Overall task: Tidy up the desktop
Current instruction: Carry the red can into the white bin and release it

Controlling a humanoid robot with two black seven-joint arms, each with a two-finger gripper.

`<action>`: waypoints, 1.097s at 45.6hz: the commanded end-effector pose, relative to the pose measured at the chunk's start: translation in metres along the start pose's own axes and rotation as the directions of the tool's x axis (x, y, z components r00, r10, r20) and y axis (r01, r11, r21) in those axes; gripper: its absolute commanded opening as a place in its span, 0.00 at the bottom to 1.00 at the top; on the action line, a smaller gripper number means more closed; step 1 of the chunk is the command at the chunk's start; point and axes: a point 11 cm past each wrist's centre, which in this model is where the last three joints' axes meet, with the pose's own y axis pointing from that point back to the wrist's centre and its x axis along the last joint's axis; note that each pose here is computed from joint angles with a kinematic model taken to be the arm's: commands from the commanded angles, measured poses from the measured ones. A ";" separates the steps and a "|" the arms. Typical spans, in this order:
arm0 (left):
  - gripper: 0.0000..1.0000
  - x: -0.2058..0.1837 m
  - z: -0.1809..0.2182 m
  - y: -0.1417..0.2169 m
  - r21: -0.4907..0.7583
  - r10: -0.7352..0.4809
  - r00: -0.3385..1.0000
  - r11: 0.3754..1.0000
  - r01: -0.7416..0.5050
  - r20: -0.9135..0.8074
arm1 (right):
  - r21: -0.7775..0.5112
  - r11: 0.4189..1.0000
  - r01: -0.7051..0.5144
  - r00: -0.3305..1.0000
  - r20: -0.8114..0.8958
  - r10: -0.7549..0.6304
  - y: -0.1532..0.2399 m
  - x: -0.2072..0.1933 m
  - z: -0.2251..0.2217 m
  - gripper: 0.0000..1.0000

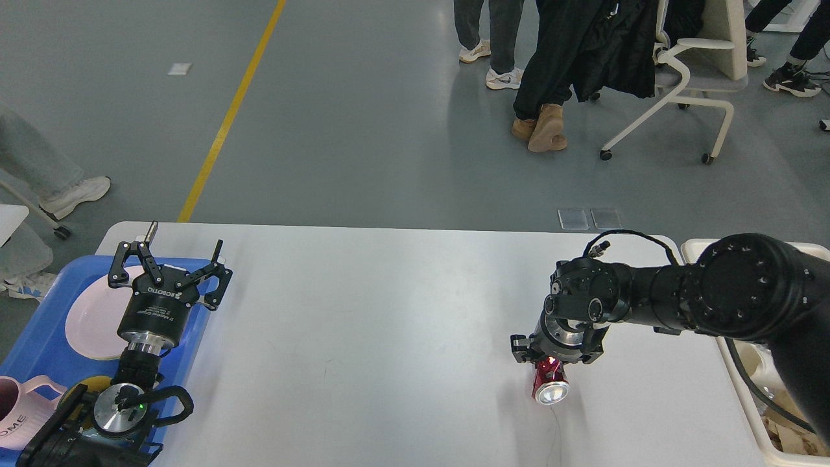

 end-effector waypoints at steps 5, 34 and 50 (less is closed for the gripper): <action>0.96 0.000 -0.001 0.000 0.000 -0.001 1.000 1.000 0.001 -0.002 | 0.010 1.000 -0.002 0.999 0.038 0.002 0.069 0.023 0.029 0.00; 0.96 0.000 0.001 0.001 0.000 0.001 1.000 1.000 -0.001 0.001 | 0.098 0.989 0.110 0.988 0.096 -0.119 0.262 0.002 0.100 0.00; 0.96 0.000 0.000 0.000 0.000 0.001 1.000 1.000 -0.001 0.000 | 0.112 0.994 -0.012 0.985 0.170 -0.007 0.256 0.014 0.131 0.00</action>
